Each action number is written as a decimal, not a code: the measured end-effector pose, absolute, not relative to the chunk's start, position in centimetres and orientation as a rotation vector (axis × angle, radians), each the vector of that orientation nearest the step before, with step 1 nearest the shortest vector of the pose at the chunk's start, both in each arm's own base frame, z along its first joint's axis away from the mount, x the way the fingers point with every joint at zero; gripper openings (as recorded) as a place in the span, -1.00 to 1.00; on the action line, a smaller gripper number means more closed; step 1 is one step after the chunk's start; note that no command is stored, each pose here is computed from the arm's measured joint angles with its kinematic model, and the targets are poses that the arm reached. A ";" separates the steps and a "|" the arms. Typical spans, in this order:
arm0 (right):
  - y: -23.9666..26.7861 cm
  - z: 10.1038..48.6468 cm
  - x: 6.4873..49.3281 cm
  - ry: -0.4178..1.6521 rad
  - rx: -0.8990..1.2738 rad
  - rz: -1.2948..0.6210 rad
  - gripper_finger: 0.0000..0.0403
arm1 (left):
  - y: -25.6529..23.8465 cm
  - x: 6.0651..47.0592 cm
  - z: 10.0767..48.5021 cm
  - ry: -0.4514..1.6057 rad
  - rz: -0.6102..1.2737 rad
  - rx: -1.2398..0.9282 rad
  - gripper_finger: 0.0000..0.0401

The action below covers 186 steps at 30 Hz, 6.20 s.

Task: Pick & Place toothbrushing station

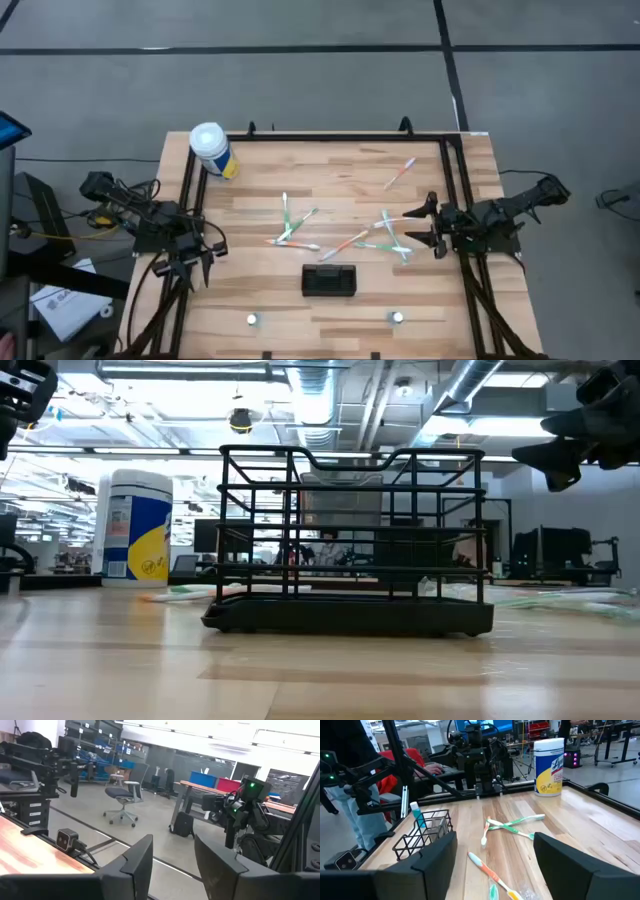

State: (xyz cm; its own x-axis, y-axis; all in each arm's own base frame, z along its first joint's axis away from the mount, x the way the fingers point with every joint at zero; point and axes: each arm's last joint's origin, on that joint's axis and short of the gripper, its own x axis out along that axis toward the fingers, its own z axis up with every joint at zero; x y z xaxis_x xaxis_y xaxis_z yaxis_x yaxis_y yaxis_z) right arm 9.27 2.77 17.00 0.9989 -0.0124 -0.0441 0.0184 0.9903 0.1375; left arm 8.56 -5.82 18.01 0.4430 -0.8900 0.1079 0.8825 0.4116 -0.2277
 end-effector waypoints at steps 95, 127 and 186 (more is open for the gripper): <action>2.8 17.0 9.3 0.043 0.138 -0.016 0.27 | -5.8 8.6 18.0 0.032 -1.115 -0.267 -0.30; 2.8 17.0 9.3 0.043 0.138 -0.015 0.27 | -5.8 8.6 18.0 0.031 -1.115 -0.267 -0.30; 2.8 17.0 9.3 0.043 0.138 -0.016 0.27 | -2.7 10.6 18.9 -0.237 0.204 -0.393 -0.30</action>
